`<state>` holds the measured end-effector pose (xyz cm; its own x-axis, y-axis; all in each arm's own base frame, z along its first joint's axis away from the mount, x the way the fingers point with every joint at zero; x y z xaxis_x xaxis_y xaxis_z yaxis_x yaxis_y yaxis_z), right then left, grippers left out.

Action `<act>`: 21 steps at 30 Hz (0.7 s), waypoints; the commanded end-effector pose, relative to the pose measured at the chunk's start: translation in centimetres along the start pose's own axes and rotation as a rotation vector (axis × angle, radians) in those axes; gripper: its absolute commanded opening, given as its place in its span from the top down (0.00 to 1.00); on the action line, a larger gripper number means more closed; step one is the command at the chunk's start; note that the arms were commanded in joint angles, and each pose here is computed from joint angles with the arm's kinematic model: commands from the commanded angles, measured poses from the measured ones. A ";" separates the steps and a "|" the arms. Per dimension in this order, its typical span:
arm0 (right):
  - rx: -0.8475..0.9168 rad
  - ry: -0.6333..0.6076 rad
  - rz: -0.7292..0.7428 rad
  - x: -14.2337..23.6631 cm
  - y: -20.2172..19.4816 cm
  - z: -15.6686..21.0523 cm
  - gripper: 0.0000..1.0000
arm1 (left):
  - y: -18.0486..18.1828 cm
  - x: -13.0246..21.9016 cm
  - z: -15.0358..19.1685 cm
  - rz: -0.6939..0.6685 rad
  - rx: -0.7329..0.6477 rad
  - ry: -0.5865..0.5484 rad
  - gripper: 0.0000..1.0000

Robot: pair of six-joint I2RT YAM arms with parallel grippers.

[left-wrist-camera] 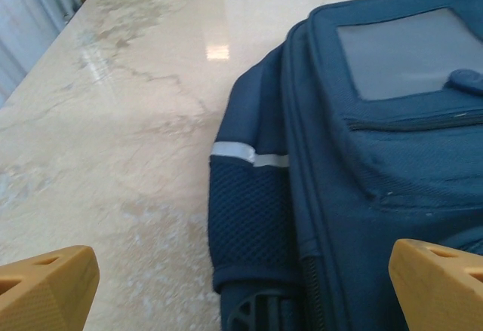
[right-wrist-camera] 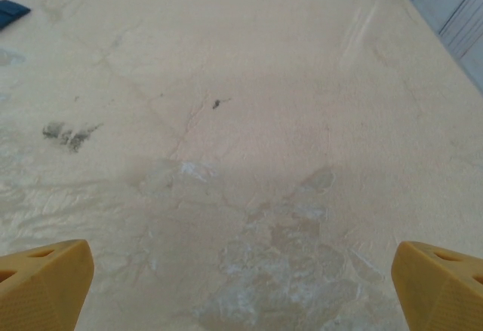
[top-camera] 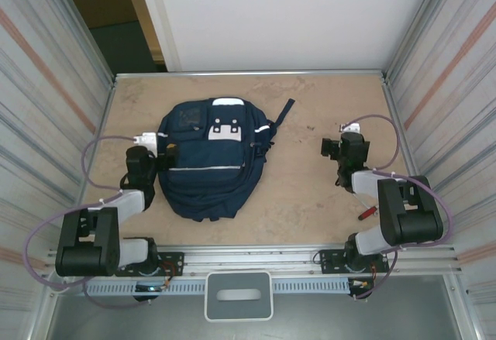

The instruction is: Pack books, pencil case, and school supplies into a backpack

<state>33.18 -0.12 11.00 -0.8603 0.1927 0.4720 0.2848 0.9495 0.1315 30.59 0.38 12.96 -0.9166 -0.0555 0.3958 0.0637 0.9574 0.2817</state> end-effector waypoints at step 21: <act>-0.108 -0.054 -0.130 -1.1 -1.3 -0.4 0.01 | -1.6 -3.7 -0.4 0.103 -0.035 -0.042 0.01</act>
<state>33.42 -1.74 9.96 -0.9008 0.0979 0.4230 0.2219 0.9413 0.2545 34.21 -0.79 12.17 -0.9368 0.0521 0.3461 0.1470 0.9560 0.2539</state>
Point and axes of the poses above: each hand's point on the last joint's axis, 136 mm out from that joint toward the fingers, its own x axis back along the fingers, its own y axis along the line the jaws close on, z = x × y, the point moved 6 cm from there along x, back along the fingers, and after that the axes turned 14 degrees about -x, right-handed, at the moved point
